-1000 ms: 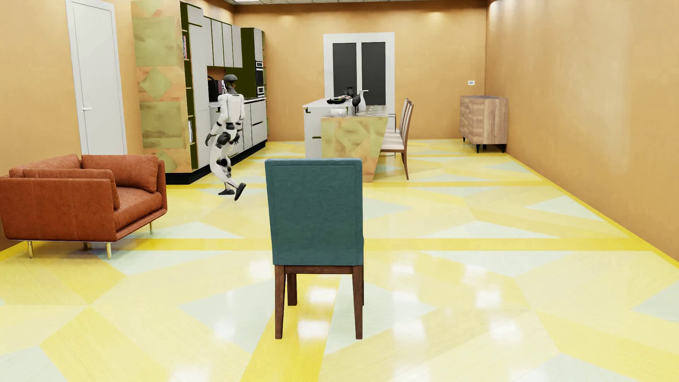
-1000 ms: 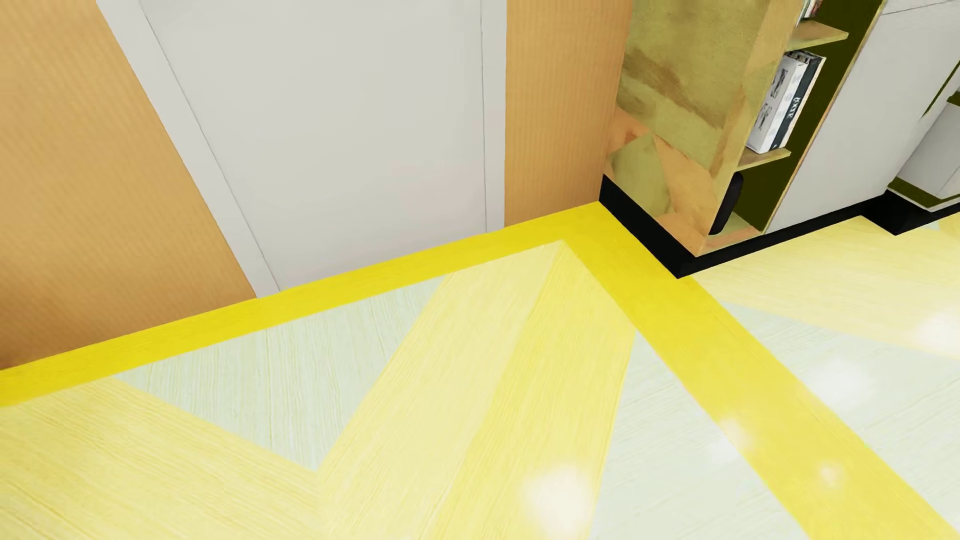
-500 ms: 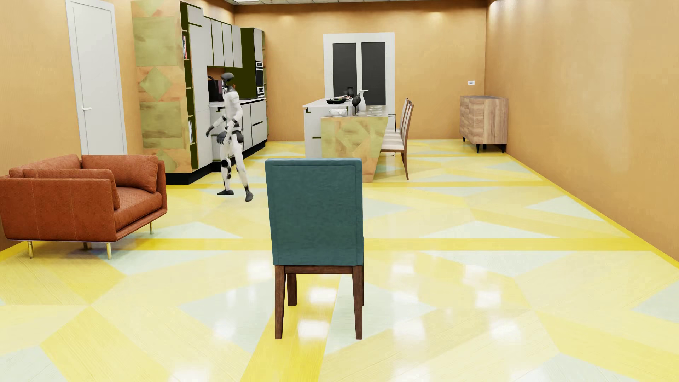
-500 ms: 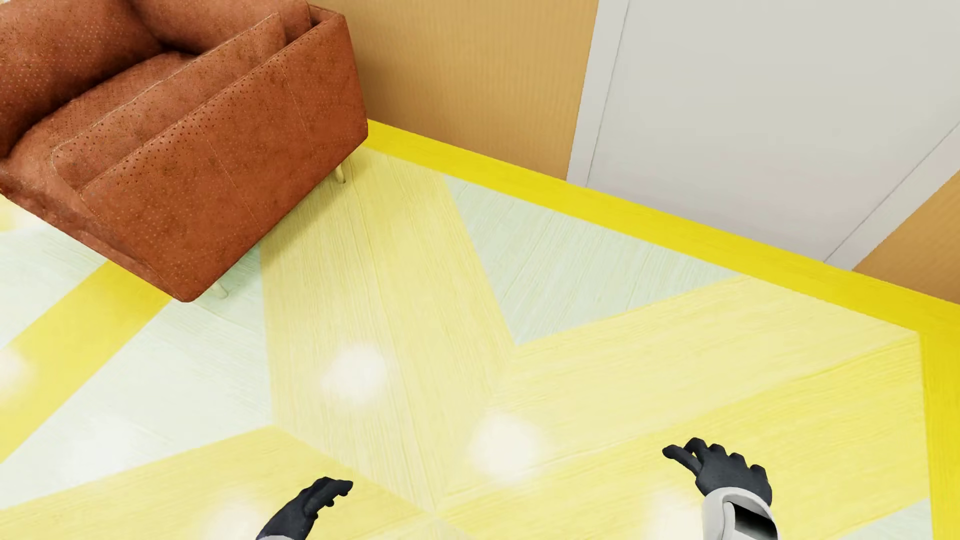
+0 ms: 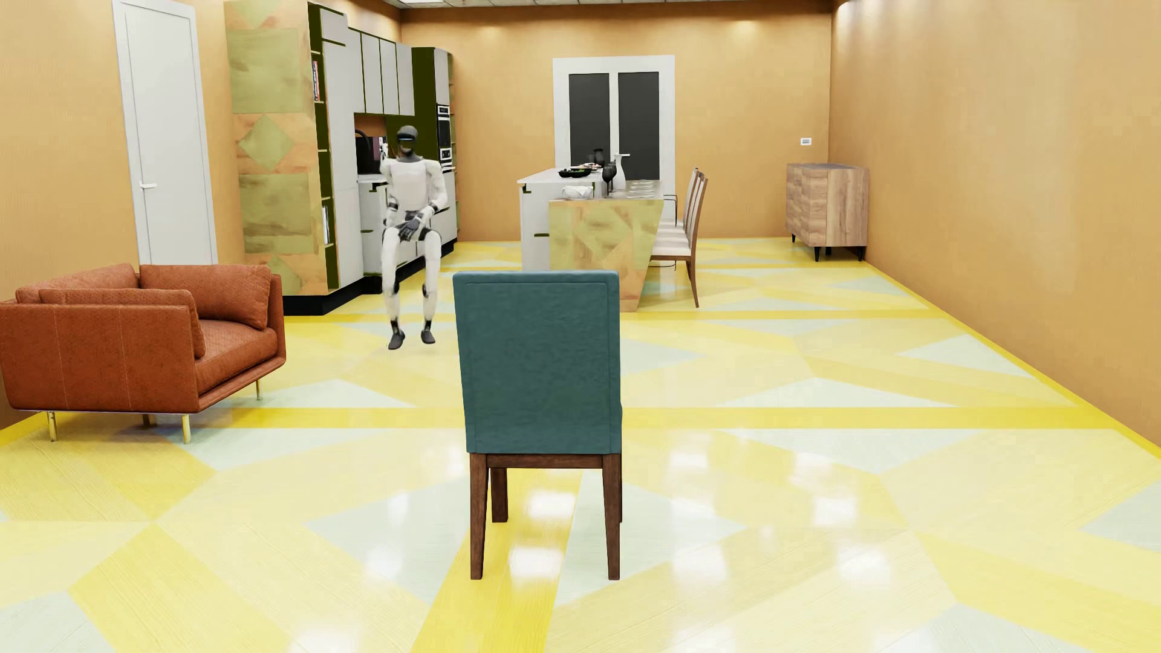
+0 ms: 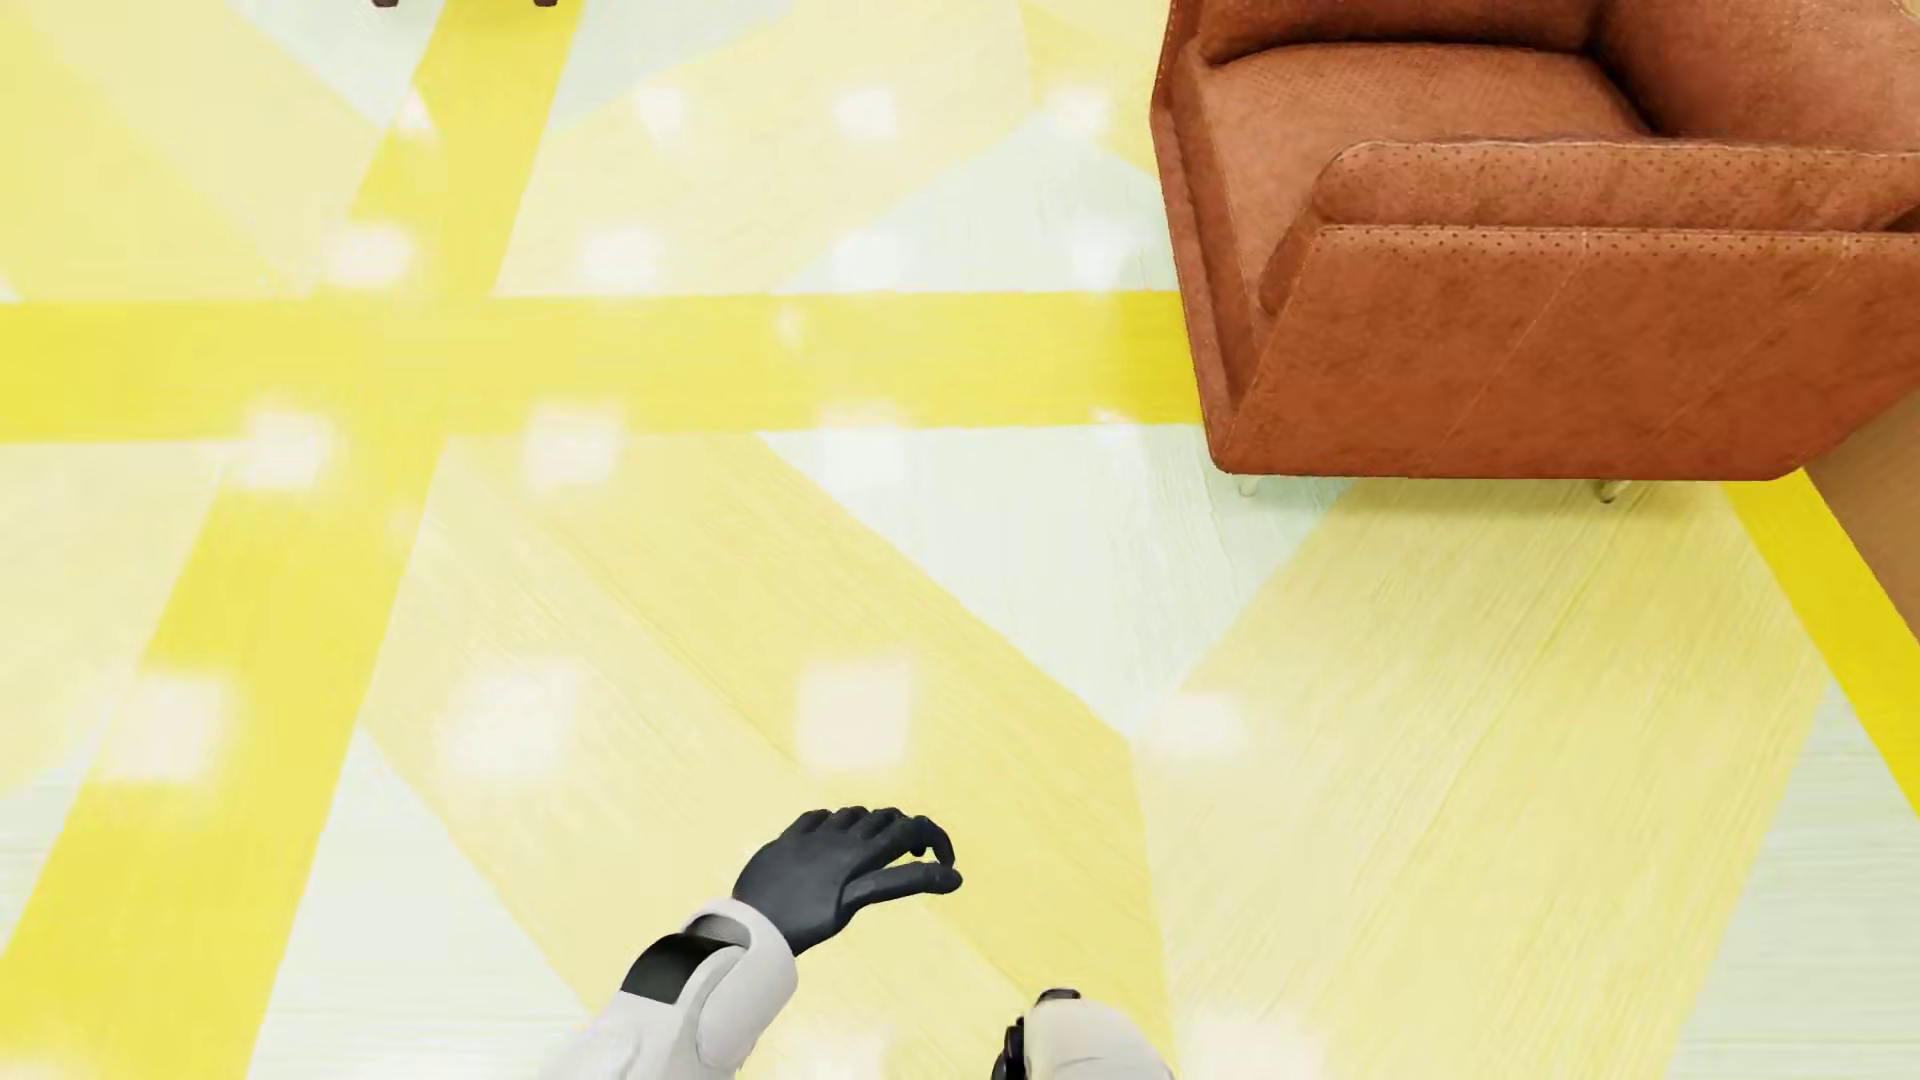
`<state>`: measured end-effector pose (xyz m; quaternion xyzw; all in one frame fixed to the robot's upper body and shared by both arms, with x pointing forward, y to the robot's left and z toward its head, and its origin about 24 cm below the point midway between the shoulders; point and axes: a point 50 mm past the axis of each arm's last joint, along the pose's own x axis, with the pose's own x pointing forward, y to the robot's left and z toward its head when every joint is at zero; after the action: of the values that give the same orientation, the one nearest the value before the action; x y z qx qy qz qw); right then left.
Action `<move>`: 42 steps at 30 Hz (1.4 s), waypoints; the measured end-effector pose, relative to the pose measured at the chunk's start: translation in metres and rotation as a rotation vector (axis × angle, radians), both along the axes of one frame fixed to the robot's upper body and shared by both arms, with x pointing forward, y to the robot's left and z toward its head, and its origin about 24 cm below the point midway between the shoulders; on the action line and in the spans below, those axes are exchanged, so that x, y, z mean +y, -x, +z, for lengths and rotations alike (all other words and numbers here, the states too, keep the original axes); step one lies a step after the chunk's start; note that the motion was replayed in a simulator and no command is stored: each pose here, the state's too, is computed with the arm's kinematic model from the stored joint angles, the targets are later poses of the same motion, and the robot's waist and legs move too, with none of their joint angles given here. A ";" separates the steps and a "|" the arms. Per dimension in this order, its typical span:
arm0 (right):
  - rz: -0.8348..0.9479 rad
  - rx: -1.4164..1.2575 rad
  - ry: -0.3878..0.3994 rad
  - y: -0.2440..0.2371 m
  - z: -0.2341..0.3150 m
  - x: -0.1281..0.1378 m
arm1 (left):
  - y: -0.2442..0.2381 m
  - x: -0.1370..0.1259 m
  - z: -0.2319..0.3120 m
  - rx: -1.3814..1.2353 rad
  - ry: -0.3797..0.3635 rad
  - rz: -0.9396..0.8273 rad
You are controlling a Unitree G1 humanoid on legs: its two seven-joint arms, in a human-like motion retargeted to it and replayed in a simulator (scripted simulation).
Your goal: Walk to the chair
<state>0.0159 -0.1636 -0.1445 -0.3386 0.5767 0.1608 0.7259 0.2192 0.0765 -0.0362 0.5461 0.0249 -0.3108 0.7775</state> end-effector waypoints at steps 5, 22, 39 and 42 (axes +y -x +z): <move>0.372 0.223 0.043 0.017 -0.008 -0.019 | -0.001 -0.002 0.003 -0.031 0.003 0.080; 0.646 -0.796 0.415 -0.262 0.128 -0.017 | 0.163 0.151 -0.101 0.683 -0.226 0.864; 0.183 -0.111 0.273 -0.087 0.008 -0.045 | 0.063 0.102 -0.062 0.281 -0.045 0.645; 0.300 0.190 0.266 -0.035 -0.010 -0.061 | 0.037 0.104 -0.036 0.150 0.046 0.647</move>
<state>0.0507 -0.2243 -0.1541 -0.4967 0.6020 0.2205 0.5850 0.1827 0.1805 -0.0718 0.4679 0.2472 -0.0878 0.8440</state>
